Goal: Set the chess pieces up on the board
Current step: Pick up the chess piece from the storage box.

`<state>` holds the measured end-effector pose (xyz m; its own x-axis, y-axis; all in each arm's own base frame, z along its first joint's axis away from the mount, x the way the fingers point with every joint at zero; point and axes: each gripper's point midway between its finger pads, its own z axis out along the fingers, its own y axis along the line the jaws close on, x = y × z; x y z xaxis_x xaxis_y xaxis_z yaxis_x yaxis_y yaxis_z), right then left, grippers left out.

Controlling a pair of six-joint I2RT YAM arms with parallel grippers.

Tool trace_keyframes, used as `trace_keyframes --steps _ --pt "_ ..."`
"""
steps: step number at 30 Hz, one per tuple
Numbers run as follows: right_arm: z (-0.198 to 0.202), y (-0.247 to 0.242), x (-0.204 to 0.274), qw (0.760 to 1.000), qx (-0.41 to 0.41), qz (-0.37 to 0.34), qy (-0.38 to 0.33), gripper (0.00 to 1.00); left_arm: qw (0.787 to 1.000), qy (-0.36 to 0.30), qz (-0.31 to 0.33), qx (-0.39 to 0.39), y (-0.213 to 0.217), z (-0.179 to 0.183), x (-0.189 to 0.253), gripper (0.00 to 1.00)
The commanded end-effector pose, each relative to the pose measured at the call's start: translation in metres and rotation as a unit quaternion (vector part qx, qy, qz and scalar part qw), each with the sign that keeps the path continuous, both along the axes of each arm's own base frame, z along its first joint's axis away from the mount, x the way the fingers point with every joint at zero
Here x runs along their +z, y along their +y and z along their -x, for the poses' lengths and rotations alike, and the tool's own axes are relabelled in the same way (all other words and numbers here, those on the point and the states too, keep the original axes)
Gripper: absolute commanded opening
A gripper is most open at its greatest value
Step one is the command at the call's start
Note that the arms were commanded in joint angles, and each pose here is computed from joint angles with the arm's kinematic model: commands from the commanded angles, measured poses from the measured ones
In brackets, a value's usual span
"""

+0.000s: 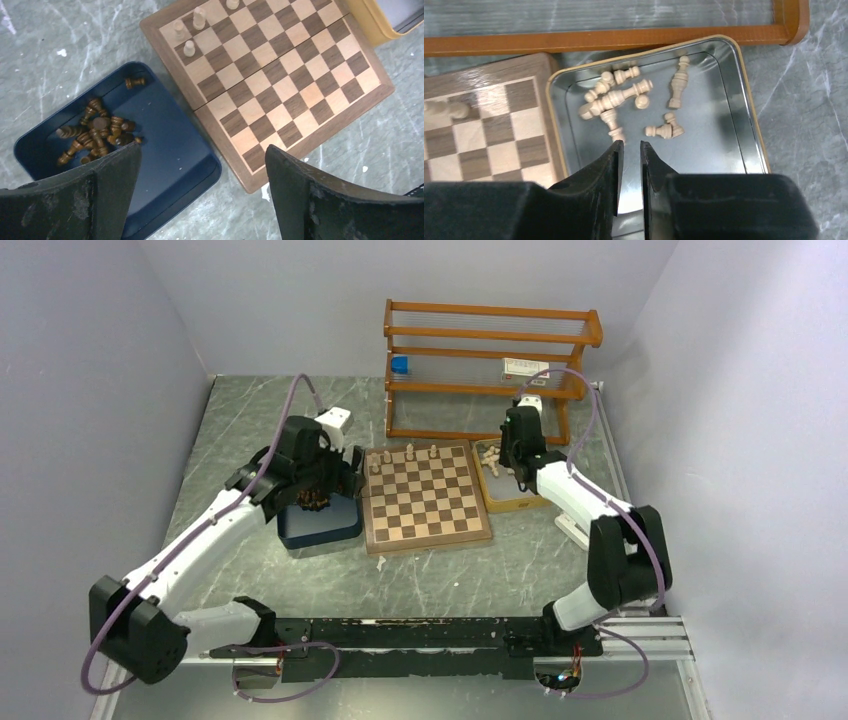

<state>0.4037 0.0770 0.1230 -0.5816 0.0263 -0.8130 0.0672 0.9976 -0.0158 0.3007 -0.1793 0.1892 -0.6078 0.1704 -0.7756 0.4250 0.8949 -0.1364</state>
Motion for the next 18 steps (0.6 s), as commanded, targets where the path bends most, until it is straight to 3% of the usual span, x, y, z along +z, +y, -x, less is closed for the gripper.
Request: trace_keyframes --steps 1,9,18 --pt "-0.02 -0.016 -0.008 1.0 -0.006 0.003 0.011 0.22 0.998 -0.049 -0.016 0.02 0.017 0.001 0.007 0.97" --pt "-0.042 -0.03 -0.038 0.999 -0.003 -0.022 0.031 0.23 0.998 -0.055 -0.022 0.025 0.02 0.002 0.014 0.96" --pt "-0.055 -0.021 -0.054 0.998 0.019 -0.039 0.037 0.32 0.998 -0.054 -0.021 0.024 0.02 0.002 0.013 0.95"
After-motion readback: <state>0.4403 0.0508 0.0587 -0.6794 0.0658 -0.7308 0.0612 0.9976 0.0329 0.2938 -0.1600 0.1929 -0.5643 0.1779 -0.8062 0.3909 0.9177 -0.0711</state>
